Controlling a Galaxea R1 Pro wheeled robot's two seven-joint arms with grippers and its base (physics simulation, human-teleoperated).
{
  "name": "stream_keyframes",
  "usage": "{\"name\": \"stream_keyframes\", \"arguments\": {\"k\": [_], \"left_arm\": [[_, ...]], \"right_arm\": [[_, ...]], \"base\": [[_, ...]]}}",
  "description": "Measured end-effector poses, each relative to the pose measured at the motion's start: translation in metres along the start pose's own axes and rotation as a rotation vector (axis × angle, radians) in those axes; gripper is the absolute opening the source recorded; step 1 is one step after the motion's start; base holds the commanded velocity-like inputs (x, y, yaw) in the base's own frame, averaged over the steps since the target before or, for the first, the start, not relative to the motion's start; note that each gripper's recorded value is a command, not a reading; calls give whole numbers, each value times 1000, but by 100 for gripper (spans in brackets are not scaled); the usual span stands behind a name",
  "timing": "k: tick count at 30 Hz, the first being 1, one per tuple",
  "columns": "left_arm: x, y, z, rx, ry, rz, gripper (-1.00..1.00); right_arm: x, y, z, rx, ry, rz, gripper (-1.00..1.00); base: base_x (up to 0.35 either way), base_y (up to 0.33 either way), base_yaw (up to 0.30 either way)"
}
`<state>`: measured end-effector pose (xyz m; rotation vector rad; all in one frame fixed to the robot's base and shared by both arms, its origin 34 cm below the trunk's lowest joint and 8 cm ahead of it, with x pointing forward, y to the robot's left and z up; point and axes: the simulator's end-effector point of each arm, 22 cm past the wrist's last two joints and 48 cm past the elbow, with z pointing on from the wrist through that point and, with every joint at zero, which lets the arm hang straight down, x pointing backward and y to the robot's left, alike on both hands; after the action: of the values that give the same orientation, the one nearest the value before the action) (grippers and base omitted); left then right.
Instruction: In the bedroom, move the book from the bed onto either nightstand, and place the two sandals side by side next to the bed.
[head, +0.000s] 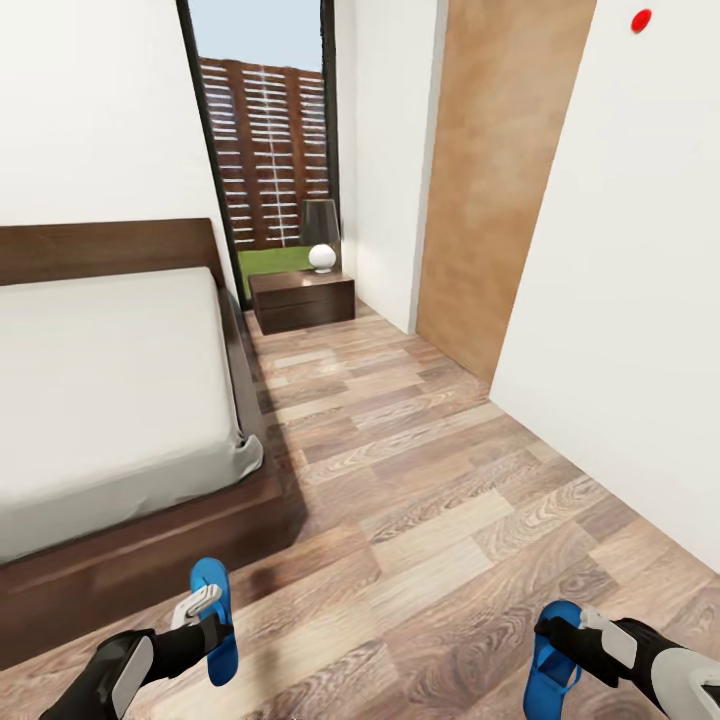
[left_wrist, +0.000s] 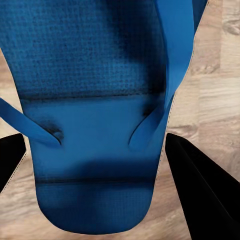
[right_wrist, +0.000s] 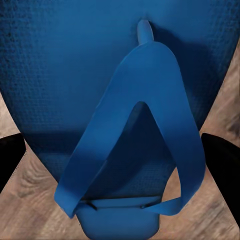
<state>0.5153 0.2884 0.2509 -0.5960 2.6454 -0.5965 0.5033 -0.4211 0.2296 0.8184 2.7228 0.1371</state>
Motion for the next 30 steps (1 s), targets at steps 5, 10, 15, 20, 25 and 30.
{"name": "stream_keyframes", "arguments": {"k": [5,10,15,20,25,30], "left_arm": [[0,0,0,-1,0,0,-100],[0,0,0,-1,0,0,-100],[0,0,0,0,0,0,-100],[0,0,0,0,0,-1,-100],[0,0,0,0,0,-1,-100],[0,0,0,0,0,-1,-100]], "right_arm": [[0,0,0,0,0,0,-100],[0,0,0,0,1,0,-100],[0,0,0,0,1,0,-100],[0,0,0,1,0,0,-100],[0,0,0,1,0,0,-100],[0,0,0,1,1,0,-100]], "base": [[0,0,203],[0,0,203],[0,0,203],[0,0,203],[0,0,203],[0,0,203]]}}
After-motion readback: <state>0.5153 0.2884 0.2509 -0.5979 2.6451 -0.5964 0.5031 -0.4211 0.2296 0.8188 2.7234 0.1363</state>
